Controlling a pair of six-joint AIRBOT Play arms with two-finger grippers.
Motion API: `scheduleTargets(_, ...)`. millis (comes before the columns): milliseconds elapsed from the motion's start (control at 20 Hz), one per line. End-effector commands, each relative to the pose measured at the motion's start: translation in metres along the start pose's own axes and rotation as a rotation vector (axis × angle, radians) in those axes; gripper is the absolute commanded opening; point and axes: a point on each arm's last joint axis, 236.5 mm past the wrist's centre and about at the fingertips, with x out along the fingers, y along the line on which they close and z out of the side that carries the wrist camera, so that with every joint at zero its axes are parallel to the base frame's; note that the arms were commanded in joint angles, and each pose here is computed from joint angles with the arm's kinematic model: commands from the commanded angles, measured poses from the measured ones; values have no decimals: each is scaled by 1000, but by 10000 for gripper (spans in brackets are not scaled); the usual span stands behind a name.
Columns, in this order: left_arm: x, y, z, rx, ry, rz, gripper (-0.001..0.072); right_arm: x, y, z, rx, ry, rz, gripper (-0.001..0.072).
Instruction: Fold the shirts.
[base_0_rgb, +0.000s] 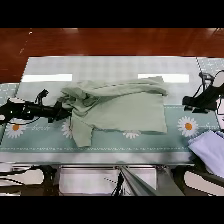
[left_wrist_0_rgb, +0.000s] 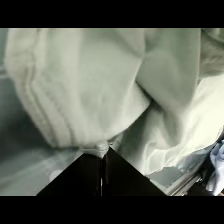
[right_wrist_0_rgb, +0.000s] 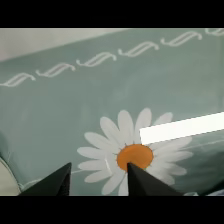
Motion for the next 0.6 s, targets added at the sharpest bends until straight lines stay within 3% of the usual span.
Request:
scheduleTargets(0, -9, -6, -5, 20, 17, -42, 15, 29, -10, -39, 21, 73, -18, 414)
scheduleTargets(150, -12, -6, -6, 16, 18, -50, 15, 40, 16, -56, 33, 80, 80, 416)
scheduleTargets(250, -12, -8, -8, 16, 28, -55, 16, 33, 48, -60, 18, 65, 222, 481)
scheduleTargets(550, -12, -8, -9, 17, 28, -56, 15, 32, 82, -68, 78, 13, 378, 487)
